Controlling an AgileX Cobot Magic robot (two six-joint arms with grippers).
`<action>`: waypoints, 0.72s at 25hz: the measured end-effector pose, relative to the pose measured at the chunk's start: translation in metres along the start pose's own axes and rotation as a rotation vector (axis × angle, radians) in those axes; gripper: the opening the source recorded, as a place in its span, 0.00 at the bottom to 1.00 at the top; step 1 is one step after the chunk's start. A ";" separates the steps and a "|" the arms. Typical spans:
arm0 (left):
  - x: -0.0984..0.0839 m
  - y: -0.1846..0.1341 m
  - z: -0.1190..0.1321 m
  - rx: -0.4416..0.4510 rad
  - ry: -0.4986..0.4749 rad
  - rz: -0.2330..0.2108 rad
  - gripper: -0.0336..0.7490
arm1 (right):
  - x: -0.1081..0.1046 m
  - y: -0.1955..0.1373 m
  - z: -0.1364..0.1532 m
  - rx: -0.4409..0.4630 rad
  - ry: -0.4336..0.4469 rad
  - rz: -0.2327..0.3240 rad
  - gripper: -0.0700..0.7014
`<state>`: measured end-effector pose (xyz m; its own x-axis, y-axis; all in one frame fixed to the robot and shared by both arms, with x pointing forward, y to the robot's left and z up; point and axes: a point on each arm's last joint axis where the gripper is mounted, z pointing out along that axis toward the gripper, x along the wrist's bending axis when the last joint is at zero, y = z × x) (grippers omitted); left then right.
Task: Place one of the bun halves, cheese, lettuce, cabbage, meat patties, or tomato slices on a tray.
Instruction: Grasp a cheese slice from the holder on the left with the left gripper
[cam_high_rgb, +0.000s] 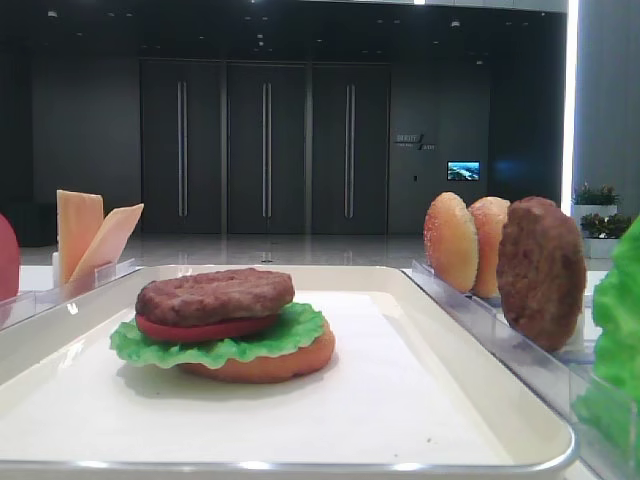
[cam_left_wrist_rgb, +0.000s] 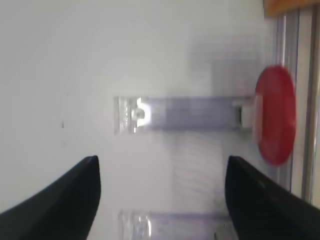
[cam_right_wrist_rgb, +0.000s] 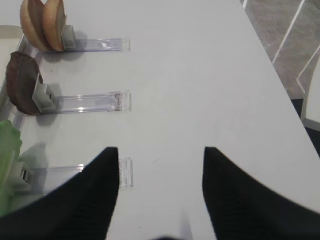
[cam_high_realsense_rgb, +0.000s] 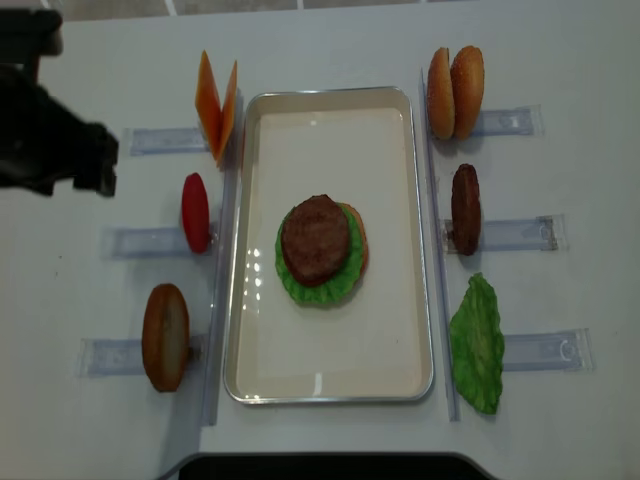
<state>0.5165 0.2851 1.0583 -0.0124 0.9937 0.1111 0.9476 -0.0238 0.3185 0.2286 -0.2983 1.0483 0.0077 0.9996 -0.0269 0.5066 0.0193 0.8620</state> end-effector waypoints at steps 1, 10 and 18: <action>-0.003 0.016 0.010 0.020 -0.002 0.007 0.79 | 0.000 0.000 0.000 0.000 0.000 0.000 0.56; -0.020 0.120 0.052 0.073 -0.026 0.010 0.79 | 0.000 0.000 0.000 0.000 0.000 0.000 0.56; -0.026 0.150 0.043 0.006 -0.079 -0.047 0.78 | 0.000 0.000 0.000 0.000 0.000 0.000 0.56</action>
<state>0.6731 0.2601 1.0628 -0.0318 0.9993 0.0211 0.9485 0.0235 0.3159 0.2286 -0.2983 1.0483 0.0077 0.9996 -0.0269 0.5066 0.0193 0.8620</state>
